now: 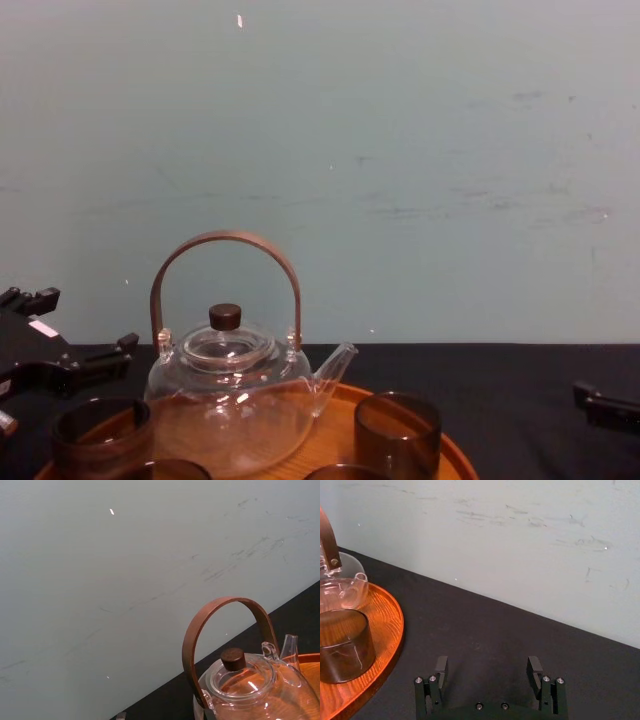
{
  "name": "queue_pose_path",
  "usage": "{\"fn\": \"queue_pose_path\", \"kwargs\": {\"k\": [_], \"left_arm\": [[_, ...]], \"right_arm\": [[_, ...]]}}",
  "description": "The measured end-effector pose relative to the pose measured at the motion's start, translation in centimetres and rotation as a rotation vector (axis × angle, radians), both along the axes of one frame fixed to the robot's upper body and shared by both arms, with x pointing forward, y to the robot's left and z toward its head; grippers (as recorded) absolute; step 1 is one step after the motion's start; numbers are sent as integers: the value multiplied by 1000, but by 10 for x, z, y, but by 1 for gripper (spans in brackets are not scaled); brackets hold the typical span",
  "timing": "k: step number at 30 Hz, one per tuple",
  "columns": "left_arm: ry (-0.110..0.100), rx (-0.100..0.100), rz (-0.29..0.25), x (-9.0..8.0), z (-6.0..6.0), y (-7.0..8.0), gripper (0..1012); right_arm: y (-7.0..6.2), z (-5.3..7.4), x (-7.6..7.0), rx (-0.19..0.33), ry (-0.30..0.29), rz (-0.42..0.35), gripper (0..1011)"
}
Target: Pick up the glass from the table and place it on the tray.
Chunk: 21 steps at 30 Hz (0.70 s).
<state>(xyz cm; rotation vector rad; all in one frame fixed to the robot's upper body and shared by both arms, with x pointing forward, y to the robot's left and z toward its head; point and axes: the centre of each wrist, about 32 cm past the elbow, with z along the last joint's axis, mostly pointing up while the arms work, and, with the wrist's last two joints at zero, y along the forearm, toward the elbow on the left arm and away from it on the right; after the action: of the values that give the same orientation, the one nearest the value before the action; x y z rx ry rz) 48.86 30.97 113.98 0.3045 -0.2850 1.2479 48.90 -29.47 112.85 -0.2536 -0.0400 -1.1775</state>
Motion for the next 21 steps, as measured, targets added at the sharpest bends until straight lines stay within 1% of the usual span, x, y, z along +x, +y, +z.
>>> {"fn": "queue_pose_path", "kwargs": {"k": [21], "left_arm": [[0, 0, 0, 0, 0, 0, 1001]], "right_arm": [[0, 0, 0, -2, 0, 0, 1002]]}}
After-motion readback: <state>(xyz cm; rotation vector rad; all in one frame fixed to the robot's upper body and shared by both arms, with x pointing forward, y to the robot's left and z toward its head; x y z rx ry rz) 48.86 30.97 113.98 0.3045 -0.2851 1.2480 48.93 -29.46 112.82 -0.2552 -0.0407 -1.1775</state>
